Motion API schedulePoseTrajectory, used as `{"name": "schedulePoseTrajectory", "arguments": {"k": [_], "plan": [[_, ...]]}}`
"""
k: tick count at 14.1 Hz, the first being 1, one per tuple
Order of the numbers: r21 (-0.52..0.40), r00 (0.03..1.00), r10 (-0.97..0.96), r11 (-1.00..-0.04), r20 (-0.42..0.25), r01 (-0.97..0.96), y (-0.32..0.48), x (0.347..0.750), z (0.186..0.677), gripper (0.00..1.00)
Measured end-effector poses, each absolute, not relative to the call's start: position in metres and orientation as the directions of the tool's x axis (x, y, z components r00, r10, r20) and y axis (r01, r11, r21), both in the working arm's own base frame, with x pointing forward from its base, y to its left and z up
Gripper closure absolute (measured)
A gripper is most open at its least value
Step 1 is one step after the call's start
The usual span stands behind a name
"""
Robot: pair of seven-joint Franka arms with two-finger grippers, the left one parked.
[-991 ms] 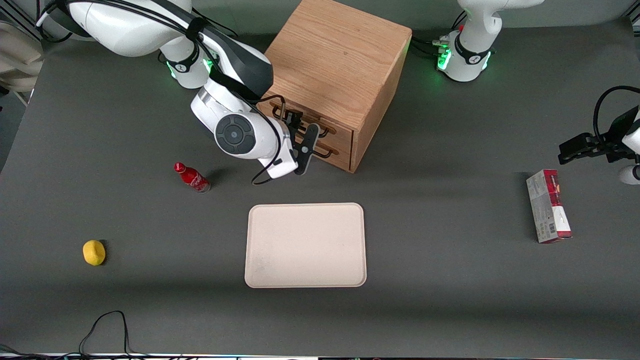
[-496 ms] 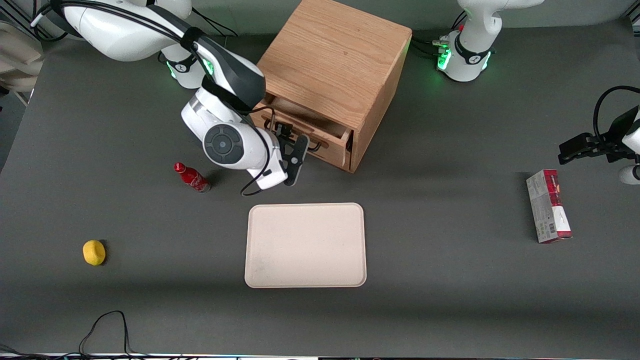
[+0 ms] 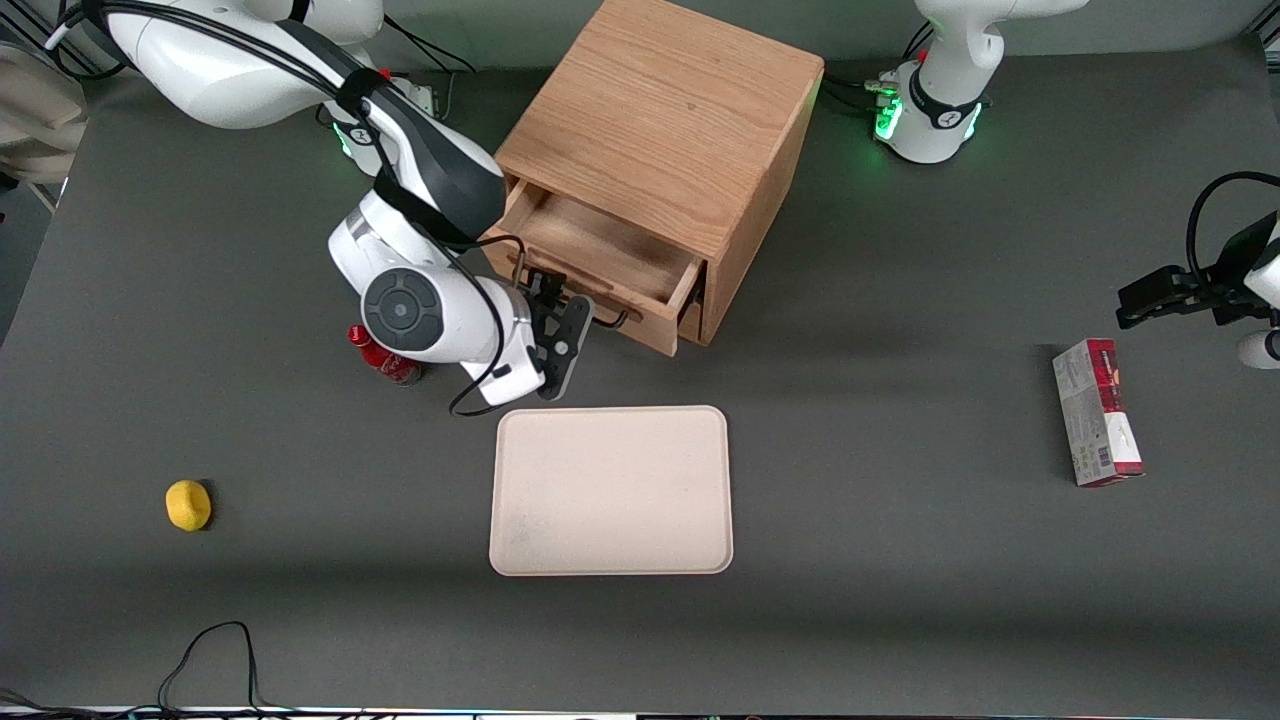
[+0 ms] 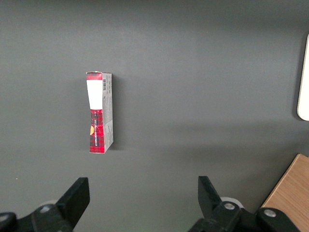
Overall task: Open upper drawer
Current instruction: 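Pull the handle outward with the right gripper, sliding the drawer open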
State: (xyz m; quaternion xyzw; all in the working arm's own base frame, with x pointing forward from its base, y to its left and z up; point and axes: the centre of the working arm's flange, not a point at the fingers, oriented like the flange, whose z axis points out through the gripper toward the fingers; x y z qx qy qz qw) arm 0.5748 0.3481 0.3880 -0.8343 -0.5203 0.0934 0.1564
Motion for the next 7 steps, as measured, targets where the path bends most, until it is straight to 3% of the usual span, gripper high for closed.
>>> {"name": "schedulePoseTrajectory", "arguments": {"k": [7], "plan": [[-0.322, 0.505, 0.863, -0.474, 0.015, 0.82, 0.311, 0.61, 0.39, 0.0]]}}
